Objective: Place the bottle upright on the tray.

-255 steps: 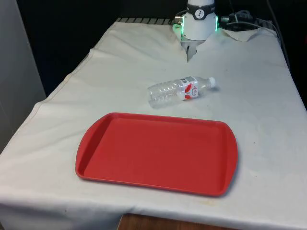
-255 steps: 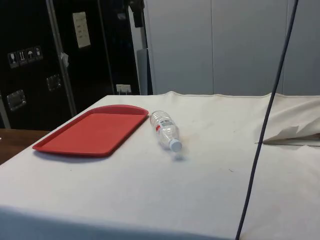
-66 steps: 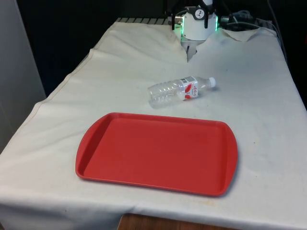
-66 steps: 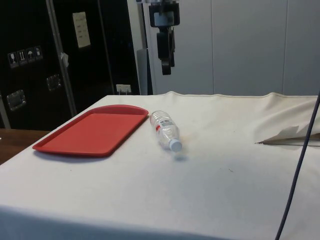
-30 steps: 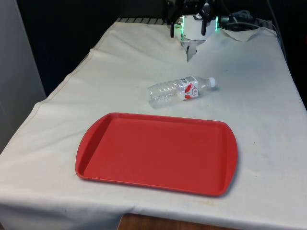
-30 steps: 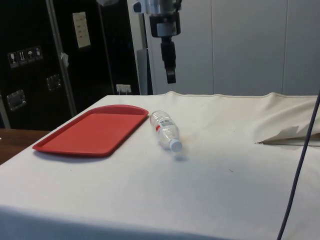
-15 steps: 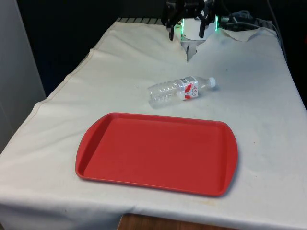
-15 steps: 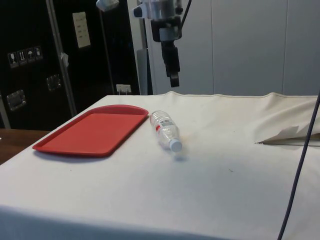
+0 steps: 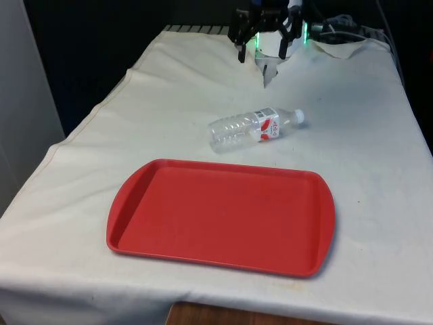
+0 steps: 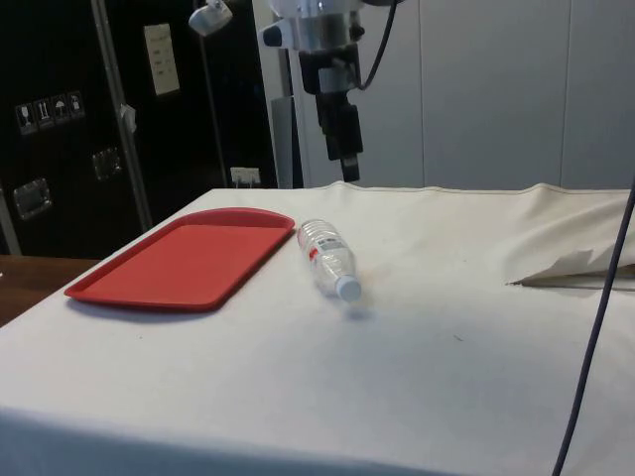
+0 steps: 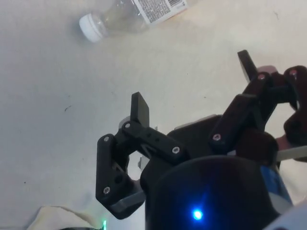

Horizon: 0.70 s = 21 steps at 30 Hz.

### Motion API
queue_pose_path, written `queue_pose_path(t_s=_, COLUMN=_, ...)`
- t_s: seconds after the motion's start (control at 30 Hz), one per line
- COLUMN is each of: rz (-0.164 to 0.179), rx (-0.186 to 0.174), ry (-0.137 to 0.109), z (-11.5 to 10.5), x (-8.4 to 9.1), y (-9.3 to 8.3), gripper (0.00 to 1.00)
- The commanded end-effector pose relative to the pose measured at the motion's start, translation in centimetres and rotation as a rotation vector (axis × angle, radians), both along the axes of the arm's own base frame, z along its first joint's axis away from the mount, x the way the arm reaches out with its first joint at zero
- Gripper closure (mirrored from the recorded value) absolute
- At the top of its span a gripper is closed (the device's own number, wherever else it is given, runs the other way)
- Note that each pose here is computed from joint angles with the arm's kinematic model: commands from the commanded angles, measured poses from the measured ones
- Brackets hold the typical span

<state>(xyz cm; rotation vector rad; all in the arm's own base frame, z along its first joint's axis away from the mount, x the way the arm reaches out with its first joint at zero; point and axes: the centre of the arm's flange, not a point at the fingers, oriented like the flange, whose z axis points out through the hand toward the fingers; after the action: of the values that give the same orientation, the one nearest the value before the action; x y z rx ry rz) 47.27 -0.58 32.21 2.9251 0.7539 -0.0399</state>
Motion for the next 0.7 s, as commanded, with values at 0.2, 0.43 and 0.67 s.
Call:
queue_pose_path(t_s=0.2, rz=0.047, rx=-0.025, ry=-0.004, z=-0.7, x=0.1, y=0.3, gripper=0.0)
queue_pose_path(t_s=0.43, rz=0.085, rx=-0.041, ry=0.0, z=-1.2, x=0.1, y=0.4, gripper=0.0)
queue_pose_path(t_s=0.67, rz=0.107, rx=-0.047, ry=0.012, z=-1.5, x=0.0, y=0.5, gripper=0.0)
